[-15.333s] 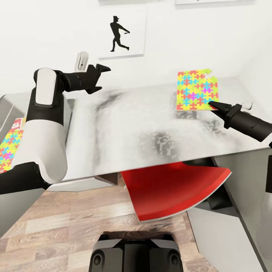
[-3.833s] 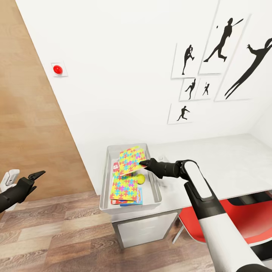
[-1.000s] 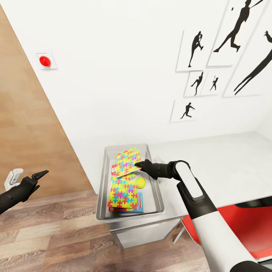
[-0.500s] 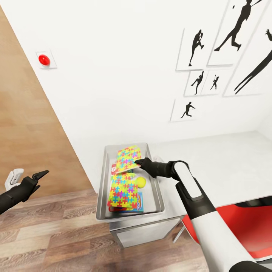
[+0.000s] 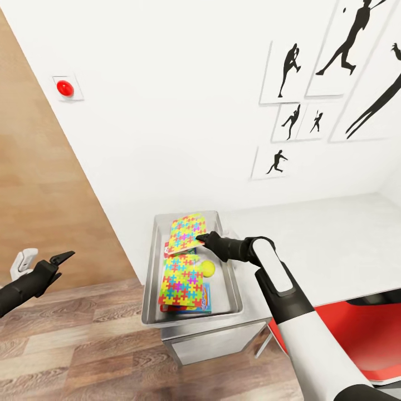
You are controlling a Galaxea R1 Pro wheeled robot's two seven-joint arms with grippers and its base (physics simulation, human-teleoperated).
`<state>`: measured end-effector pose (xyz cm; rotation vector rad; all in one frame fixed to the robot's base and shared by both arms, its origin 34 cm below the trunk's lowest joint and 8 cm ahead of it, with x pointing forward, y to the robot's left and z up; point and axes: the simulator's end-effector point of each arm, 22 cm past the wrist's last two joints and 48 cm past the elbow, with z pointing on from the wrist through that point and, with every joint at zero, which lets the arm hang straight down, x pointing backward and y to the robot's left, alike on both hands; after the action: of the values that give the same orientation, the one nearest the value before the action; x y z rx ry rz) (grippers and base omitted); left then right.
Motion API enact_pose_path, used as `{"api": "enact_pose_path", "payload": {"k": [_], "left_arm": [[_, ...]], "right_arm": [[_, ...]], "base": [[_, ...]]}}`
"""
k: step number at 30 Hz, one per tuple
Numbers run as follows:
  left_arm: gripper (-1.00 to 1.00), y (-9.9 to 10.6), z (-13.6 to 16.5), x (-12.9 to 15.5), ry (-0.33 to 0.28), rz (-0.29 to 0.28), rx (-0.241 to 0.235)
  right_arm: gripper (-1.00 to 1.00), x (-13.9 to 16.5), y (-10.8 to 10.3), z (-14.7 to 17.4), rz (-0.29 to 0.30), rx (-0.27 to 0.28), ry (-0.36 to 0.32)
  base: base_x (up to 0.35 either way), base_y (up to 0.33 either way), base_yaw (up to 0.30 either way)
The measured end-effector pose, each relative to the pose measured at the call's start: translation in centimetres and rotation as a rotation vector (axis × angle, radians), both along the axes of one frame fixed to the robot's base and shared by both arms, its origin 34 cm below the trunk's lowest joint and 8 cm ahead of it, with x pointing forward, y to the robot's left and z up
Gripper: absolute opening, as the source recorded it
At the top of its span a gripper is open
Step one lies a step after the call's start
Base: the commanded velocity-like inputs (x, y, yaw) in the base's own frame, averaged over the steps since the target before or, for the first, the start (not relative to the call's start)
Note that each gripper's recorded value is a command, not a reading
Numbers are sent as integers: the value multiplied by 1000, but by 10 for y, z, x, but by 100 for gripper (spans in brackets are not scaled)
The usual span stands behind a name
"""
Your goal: Put all the toys in the child's room - the three board games (two on the bed and one on the table), the two jigsaw puzzles on the table, and the tennis ball on the table - inside the toy box on the table in the child's room.
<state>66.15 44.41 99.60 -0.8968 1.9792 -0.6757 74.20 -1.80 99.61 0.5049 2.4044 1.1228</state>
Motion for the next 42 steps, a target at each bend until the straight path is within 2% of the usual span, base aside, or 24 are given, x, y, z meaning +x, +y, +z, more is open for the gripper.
{"api": "enact_pose_path", "payload": {"k": [23,42], "left_arm": [[100,0,-2,0,3,-1,1],[100,0,-12,0,22,-1,2]], "right_arm": [[-100,-2,9,-1,6,2,4],[-100,-11,22,-26,30,-1,59]], "base": [[0,0,0],[0,0,0]]}}
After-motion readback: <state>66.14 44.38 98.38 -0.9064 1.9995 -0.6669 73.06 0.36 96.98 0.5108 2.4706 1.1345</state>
